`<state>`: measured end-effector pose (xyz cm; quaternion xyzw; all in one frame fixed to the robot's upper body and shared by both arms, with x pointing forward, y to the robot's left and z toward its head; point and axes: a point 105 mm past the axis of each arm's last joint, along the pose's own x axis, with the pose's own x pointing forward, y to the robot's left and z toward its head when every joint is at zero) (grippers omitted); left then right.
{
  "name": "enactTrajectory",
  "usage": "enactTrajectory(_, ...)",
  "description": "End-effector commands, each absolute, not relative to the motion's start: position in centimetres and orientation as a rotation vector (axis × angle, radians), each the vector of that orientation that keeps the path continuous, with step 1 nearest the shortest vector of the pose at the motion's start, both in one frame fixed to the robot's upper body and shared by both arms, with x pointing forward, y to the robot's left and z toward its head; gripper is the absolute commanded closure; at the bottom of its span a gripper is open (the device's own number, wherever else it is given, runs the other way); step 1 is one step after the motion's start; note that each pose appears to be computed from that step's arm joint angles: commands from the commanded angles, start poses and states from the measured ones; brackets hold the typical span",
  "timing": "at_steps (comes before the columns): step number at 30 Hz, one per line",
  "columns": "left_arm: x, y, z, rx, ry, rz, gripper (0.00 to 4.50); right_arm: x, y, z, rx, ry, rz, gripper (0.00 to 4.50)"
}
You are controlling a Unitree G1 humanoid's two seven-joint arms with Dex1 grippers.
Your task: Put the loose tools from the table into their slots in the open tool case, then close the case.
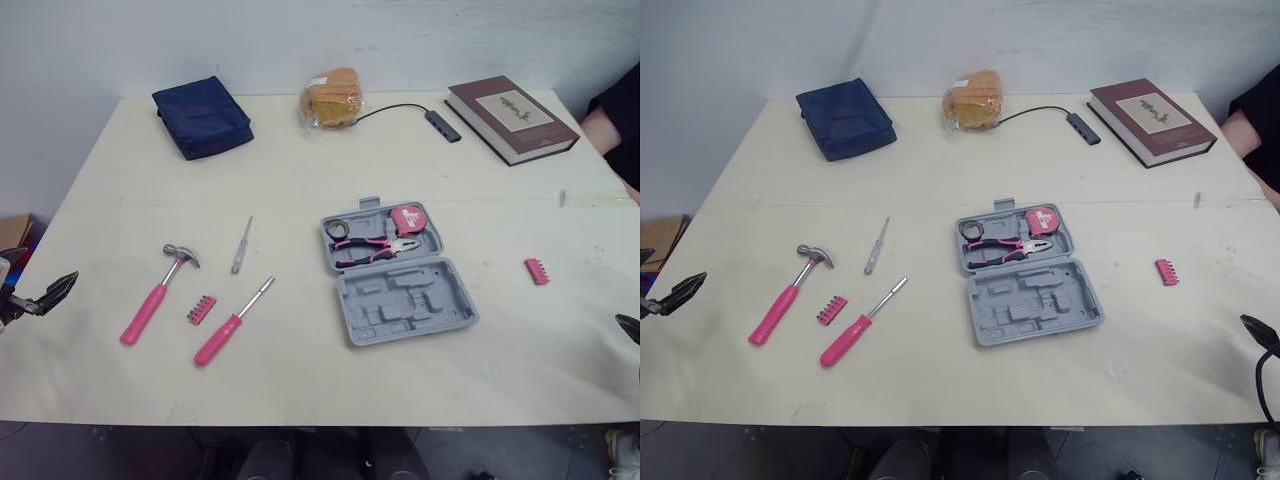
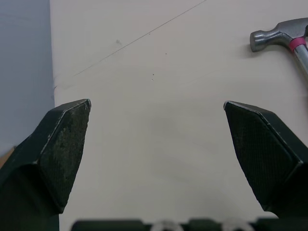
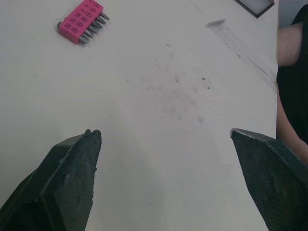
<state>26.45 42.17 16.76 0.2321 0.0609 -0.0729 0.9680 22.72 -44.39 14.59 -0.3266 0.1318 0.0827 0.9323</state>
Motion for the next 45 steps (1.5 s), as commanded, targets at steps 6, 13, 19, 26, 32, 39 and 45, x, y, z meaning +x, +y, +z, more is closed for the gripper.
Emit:
enactTrajectory(6, 26.5, 35.5, 18.0, 0.369, 0.049, -0.399, 0.04, 26.4, -39.2, 17.2, -0.538, 0.121, 0.327, 0.00)
enactTrajectory(13, 28.0, 26.0, 18.7, 0.341, 0.029, -0.641, 0.04, 29.1, -32.3, 17.5, -0.461, 0.091, 0.544, 0.00)
enactTrajectory(19, 28.6, 17.9, 17.9, 0.274, 0.043, -0.861, 1.74, 31.3, -28.3, 16.4, -0.506, 0.100, 0.650, 1.34)
enactTrajectory(26, 30.3, 12.8, 15.2, 0.293, 0.124, -0.933, 4.50, 33.5, -28.3, 14.9, -0.610, 0.132, 0.633, 4.48)
enactTrajectory(32, 31.5, 7.5, 11.8, 0.248, 0.264, -0.991, 4.50, 35.8, -27.2, 13.4, -0.668, 0.161, 0.627, 4.48)
enactTrajectory(39, 33.1, 5.3, 10.4, 0.278, 0.336, -0.979, 4.50, 36.6, -24.9, 12.6, -0.648, 0.152, 0.701, 4.48)
enactTrajectory(45, 33.8, 4.8, 10.6, 0.293, 0.313, -0.979, 4.50, 36.0, -23.5, 12.6, -0.628, 0.137, 0.766, 4.48)
